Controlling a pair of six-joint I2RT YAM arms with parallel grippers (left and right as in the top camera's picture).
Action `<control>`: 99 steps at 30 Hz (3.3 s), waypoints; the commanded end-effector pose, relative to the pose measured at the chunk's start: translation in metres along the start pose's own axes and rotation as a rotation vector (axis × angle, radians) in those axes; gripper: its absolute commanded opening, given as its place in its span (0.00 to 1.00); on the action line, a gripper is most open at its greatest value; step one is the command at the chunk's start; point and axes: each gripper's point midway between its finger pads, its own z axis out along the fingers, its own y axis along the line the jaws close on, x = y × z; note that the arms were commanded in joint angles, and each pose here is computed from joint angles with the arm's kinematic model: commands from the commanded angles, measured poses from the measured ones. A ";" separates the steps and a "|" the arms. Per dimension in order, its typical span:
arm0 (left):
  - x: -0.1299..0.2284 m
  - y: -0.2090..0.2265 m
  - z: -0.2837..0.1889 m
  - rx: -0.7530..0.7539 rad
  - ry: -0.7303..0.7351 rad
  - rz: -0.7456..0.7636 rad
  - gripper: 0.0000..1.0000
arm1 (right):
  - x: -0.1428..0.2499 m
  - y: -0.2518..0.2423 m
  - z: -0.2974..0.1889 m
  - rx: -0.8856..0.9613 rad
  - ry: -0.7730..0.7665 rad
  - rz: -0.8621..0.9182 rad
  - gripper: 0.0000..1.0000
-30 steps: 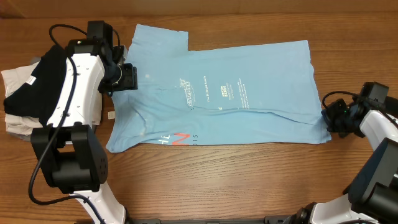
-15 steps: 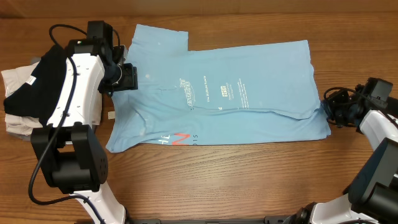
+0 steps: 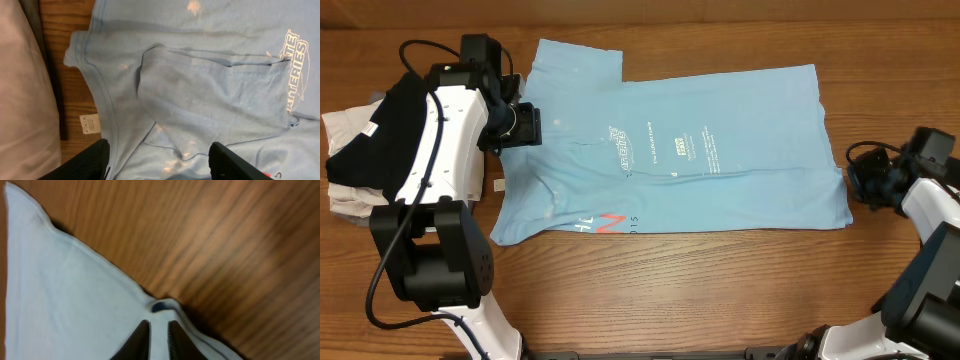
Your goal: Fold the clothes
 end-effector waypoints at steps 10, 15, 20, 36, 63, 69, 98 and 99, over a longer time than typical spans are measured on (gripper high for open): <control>0.007 -0.013 -0.041 0.059 -0.025 0.124 0.66 | 0.037 -0.038 -0.009 0.130 0.166 0.002 0.50; 0.030 -0.009 -0.052 0.038 0.040 0.074 0.71 | 0.041 -0.048 -0.013 0.152 0.194 0.035 0.49; 0.055 0.008 -0.041 -0.053 0.140 -0.033 0.73 | 0.031 -0.056 -0.024 0.089 0.201 0.100 0.49; 0.139 0.056 0.035 -0.013 0.373 -0.230 0.75 | 0.047 -0.047 -0.037 -0.038 0.308 0.096 0.54; 0.171 0.119 0.079 -0.266 0.323 -0.395 0.17 | 0.064 -0.078 -0.034 0.121 0.332 0.095 0.56; 0.172 0.124 0.079 -0.256 0.320 -0.432 0.18 | 0.097 -0.089 -0.020 0.153 0.378 0.058 0.58; 0.169 0.129 0.074 -0.278 0.312 -0.433 0.14 | 0.051 -0.082 -0.038 0.273 0.265 0.027 0.04; 0.167 0.130 0.074 -0.278 0.310 -0.433 0.14 | 0.052 -0.082 -0.039 0.275 0.269 0.028 0.04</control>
